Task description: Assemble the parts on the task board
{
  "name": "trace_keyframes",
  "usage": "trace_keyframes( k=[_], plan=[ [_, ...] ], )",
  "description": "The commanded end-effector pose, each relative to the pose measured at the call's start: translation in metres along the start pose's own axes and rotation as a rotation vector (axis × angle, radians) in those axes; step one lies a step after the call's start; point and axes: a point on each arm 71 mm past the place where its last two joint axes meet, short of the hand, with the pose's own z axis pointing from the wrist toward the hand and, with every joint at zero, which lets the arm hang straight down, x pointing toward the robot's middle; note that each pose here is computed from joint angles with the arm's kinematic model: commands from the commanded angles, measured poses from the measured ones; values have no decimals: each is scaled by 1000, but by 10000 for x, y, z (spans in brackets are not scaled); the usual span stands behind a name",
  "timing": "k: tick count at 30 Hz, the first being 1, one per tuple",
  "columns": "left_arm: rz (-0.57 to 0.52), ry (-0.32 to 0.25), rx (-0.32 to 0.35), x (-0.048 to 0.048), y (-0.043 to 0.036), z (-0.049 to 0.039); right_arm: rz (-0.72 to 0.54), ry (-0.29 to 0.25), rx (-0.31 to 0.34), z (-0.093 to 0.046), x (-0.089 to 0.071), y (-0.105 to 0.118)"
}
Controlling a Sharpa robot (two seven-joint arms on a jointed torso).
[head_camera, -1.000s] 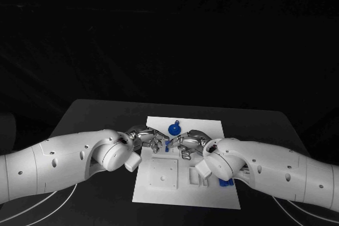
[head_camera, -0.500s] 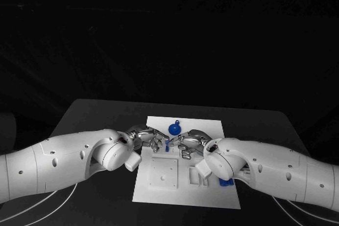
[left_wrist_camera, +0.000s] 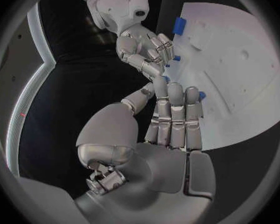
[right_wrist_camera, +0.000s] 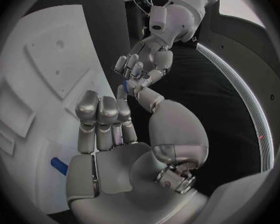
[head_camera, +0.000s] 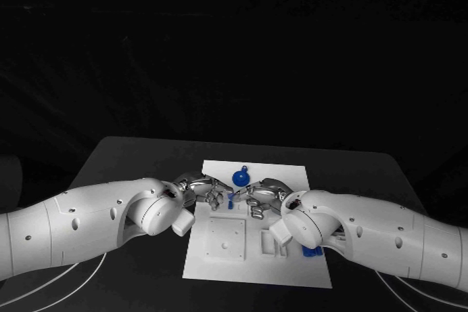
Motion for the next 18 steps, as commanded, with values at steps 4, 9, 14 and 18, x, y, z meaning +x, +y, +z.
trace_keyframes(
  k=[4, 9, 14, 18],
  plan=[
    [7, 1, 15, 12, -21, 5, 30, -6, -24, -5, 7, 18],
    [9, -2, 15, 12, -22, 5, 34, -12, -26, -5, 4, 20],
    [17, -5, 17, 10, -23, 4, 46, -9, -24, -11, 11, 20],
    [18, -5, 20, 13, -25, 4, 48, -15, -22, -10, 5, 18]
  ],
)
